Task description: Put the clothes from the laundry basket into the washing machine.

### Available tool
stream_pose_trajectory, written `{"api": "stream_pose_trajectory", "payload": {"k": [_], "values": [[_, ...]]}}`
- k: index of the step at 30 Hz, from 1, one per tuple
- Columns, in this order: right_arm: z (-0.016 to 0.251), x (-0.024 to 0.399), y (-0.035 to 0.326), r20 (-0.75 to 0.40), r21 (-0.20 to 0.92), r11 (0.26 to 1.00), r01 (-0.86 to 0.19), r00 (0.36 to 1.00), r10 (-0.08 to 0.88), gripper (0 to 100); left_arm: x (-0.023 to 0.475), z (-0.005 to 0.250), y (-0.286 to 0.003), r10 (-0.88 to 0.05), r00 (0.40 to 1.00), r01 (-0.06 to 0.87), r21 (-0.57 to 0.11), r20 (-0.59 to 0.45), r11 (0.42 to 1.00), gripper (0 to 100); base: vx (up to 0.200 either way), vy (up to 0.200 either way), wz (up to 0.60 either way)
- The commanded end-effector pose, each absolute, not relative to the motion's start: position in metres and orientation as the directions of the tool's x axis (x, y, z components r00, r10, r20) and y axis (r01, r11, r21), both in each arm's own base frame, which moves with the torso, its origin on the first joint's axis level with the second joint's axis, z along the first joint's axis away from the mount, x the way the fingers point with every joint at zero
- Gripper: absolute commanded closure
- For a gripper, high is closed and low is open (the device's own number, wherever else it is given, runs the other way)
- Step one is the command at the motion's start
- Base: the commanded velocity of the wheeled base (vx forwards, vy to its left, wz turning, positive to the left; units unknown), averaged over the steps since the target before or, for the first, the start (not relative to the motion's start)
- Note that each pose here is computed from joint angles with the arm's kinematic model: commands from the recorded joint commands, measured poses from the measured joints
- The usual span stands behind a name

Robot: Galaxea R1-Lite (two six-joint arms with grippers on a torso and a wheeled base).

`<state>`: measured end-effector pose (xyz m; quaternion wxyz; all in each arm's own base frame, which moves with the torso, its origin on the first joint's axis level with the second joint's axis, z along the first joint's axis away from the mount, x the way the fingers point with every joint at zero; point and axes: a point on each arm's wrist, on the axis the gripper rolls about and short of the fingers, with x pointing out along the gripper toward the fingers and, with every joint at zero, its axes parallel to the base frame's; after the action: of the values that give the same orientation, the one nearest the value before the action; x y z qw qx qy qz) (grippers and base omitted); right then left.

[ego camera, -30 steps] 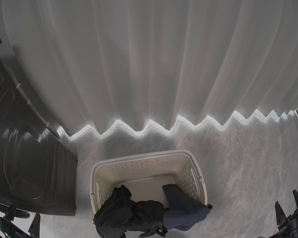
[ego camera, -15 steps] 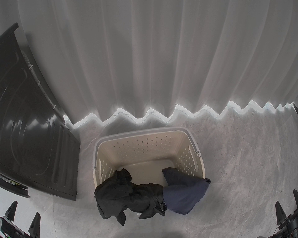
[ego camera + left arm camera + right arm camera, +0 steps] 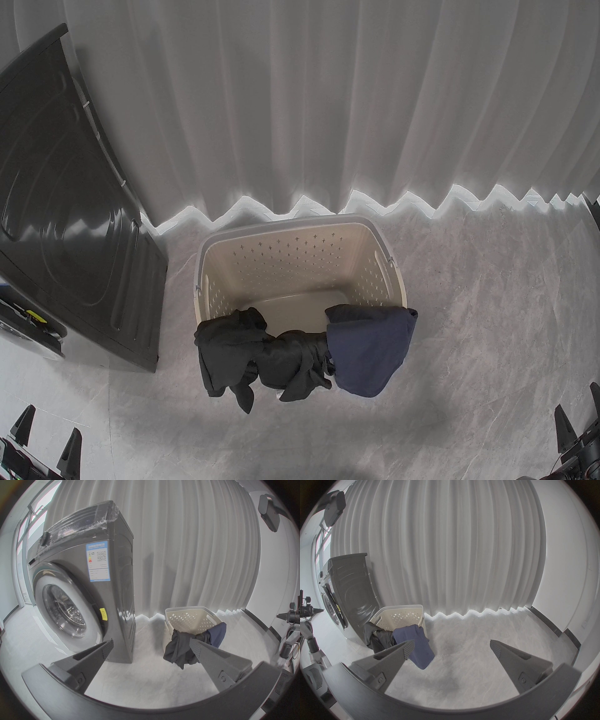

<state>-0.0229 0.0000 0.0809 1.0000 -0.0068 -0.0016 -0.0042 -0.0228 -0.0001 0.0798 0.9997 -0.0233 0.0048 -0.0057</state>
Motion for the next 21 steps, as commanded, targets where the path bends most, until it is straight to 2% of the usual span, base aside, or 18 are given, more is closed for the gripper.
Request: {"api": "stream_pose_trajectory", "payload": {"k": [1, 16, 21], "values": [[0.0756, -0.0228, 0.0000, 0.002, -0.014, 1.000, 0.008, 1.000, -0.008, 0, -0.0230, 0.0754, 0.0000, -0.011, 1.000, 0.010, -0.046, -0.006, 0.999, 0, -0.200, 0.000, 0.00], [0.0756, -0.0228, 0.0000, 0.002, -0.014, 1.000, 0.008, 1.000, -0.008, 0, -0.0230, 0.0754, -0.0001, -0.012, 1.000, 0.012, -0.046, -0.006, 0.999, 0, -0.200, 0.000, 0.00], [0.0758, -0.0228, 0.0000, 0.003, -0.014, 1.000, 0.008, 1.000, -0.008, 0, -0.0230, 0.0754, -0.0001, -0.012, 1.000, 0.012, -0.045, -0.006, 0.999, 0, 0.000, 0.000, 0.00]]}}
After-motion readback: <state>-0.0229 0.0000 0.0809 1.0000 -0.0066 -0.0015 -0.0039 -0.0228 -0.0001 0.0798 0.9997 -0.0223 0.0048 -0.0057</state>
